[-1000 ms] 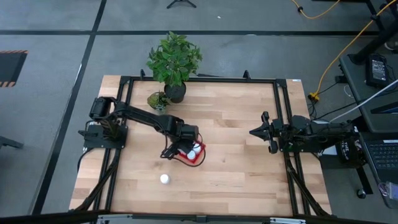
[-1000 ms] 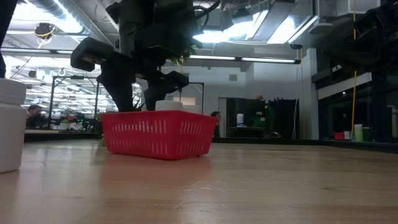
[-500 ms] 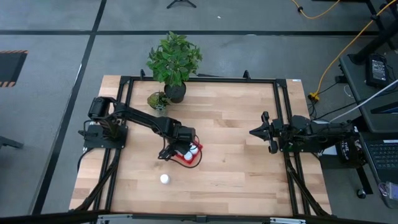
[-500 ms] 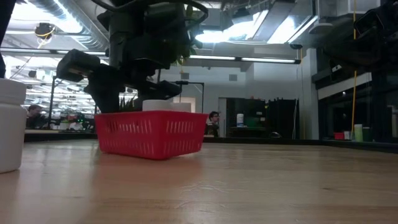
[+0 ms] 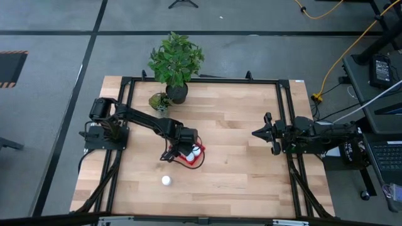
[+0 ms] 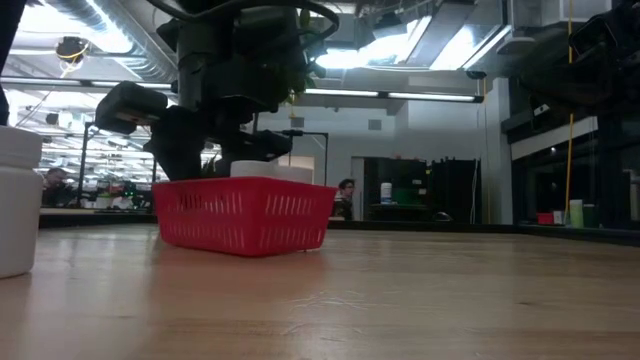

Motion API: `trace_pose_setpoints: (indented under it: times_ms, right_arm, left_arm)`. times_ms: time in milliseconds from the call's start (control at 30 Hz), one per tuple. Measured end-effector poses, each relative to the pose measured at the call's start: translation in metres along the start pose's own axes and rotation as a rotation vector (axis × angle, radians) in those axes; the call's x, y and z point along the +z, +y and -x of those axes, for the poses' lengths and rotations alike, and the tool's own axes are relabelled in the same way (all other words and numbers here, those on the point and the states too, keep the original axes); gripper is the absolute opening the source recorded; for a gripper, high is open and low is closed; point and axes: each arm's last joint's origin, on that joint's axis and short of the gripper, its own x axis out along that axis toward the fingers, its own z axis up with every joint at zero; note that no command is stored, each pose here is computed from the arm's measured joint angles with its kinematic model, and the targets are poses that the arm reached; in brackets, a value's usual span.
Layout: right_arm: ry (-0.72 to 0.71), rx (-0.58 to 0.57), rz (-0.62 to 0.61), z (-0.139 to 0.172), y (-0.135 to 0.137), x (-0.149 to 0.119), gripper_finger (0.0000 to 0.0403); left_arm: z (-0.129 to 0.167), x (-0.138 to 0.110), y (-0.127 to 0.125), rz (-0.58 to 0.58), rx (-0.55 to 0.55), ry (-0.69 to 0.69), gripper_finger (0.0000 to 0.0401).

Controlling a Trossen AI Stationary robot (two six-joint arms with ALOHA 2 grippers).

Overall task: Pick and place pill bottles into a basket
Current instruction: Adjust the white pill bottle into the bin

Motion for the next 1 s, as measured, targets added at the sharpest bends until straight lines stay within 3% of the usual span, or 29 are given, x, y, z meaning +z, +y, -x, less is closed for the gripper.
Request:
trace_pose_setpoints:
  times_ms: [433,1000]
  right_arm:
    - [0.000,0.000,0.000,0.000,0.000,0.000,0.0022]
    - [0.000,0.000,0.000,0.000,0.000,0.000,0.0022]
  left_arm:
    - [0.017,0.014,-0.007,-0.024,0.069,-0.001,0.0162]
    - [0.028,0.010,-0.009,-0.020,0.099,0.058,0.0161]
